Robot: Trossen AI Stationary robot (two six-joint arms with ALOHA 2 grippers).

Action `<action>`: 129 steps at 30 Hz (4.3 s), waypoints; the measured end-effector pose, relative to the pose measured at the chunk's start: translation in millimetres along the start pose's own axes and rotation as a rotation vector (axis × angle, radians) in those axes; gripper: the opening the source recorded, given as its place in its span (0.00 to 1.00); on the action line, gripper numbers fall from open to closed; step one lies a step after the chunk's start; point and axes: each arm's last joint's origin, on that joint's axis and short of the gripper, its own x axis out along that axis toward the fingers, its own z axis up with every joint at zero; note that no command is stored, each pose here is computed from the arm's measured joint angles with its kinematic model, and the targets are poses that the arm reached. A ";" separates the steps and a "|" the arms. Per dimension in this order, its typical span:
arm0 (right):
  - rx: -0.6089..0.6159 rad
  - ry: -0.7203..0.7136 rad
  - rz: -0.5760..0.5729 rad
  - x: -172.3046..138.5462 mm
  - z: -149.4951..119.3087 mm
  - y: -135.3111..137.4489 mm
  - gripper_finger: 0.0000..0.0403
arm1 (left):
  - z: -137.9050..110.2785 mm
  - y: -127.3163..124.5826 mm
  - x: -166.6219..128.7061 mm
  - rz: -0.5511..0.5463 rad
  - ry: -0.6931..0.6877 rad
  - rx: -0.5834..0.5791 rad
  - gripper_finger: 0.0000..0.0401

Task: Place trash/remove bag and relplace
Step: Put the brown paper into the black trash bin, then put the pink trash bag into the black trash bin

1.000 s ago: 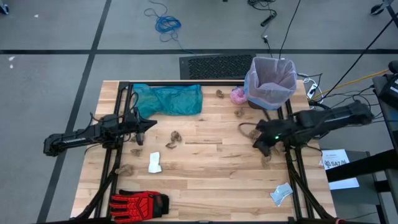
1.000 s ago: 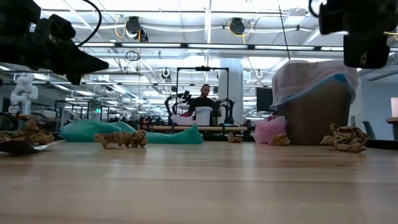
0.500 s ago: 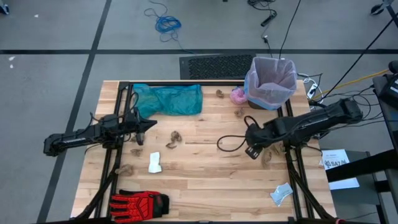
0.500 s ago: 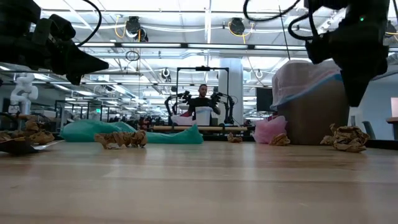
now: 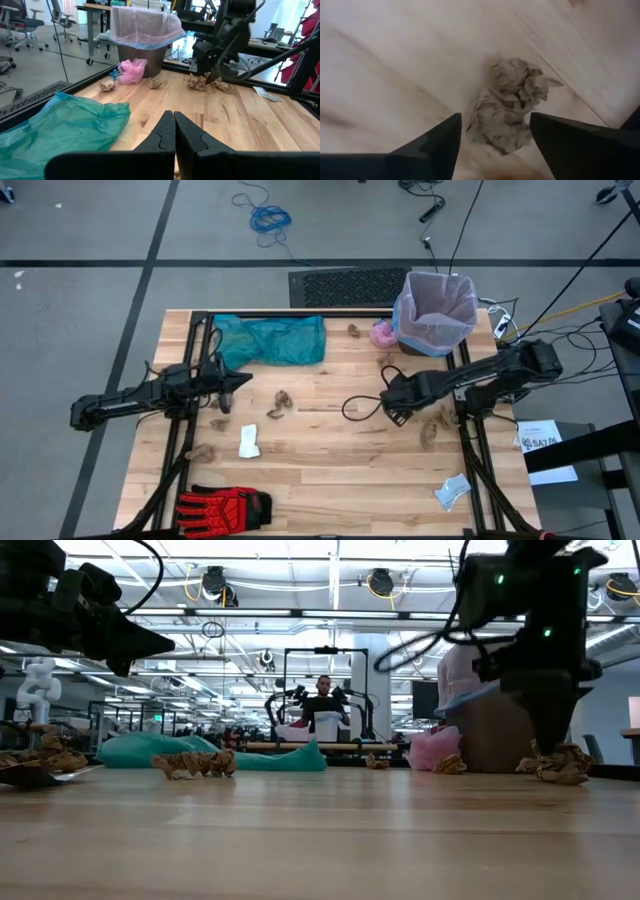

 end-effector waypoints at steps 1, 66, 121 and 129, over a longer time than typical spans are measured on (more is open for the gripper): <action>0.018 0.019 -0.010 4.5 1.0 -0.8 0.55 | 0.1 0.0 0.0 0.000 0.000 0.000 0.00; 0.080 -0.387 0.228 -204.5 166.6 -197.3 0.61 | 57.4 3.7 -20.8 0.238 -0.691 -0.254 0.00; -0.385 0.237 0.207 10.2 286.3 -89.3 0.02 | 46.9 0.9 -19.1 0.215 -0.088 -0.291 0.00; -0.352 0.038 0.442 -70.5 268.0 -74.9 0.00 | 47.1 0.9 -19.1 0.214 -0.089 -0.292 0.00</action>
